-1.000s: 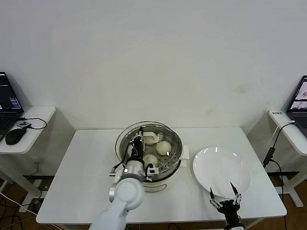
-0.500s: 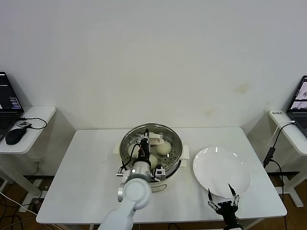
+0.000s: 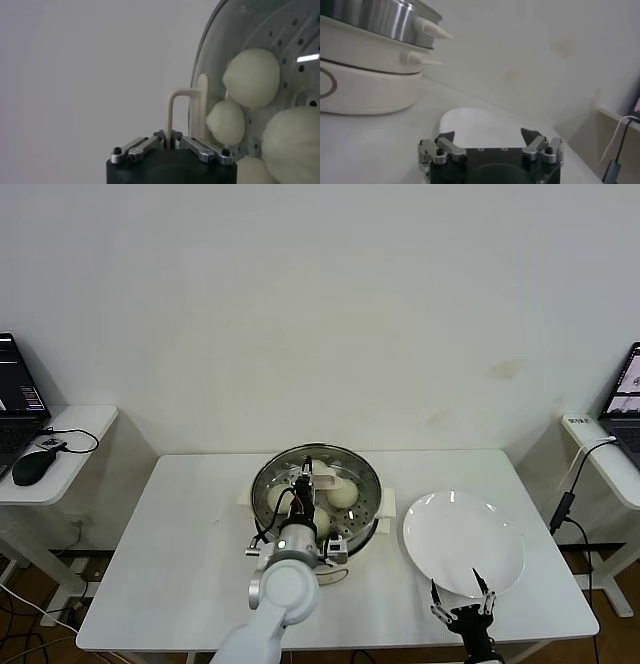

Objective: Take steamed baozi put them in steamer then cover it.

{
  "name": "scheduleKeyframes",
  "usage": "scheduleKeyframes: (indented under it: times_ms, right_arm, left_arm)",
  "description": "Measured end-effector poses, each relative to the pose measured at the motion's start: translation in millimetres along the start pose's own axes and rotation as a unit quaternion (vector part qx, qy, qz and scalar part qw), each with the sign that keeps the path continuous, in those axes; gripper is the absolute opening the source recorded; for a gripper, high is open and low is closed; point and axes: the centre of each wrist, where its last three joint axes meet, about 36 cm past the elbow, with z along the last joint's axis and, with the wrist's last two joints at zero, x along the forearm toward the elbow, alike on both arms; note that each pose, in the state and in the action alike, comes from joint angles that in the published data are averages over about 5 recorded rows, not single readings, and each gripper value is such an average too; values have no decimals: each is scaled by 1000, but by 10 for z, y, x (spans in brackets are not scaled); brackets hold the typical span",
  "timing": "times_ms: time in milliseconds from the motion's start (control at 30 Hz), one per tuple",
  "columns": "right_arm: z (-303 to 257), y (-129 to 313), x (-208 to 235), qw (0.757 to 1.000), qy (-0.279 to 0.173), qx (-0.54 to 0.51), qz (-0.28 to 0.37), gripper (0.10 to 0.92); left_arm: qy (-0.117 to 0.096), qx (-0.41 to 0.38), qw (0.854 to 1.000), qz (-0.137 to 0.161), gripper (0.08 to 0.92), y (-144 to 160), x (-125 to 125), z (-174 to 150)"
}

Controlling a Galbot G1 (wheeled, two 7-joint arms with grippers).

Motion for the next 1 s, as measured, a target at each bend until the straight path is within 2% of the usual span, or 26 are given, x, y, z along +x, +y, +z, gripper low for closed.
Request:
scheduleKeyframes:
  times_ms: [333,633,733,867,1000]
  right_arm:
    - [9,13,-7,1000,1,0,-3,823]
    - [24,3,-3,1000,2,3,-7,823]
    - [24,-1,4,1000,2,3,-9,823]
    - [15,-24,22,1000,-1,3,-13,823]
    - [-2,-65,41,1000,-4,0,-16,823]
  left_arm:
    - [-3,3,1000,-7,491,33,127,65]
    - [-15,30,999,-23,750,151,496,228]
    - [-20,52,998,-28,803,216,692,322]
    - [-27,102,994,-29,822,271,995,499]
    - [-33,176,983,-27,823,240,1258,756]
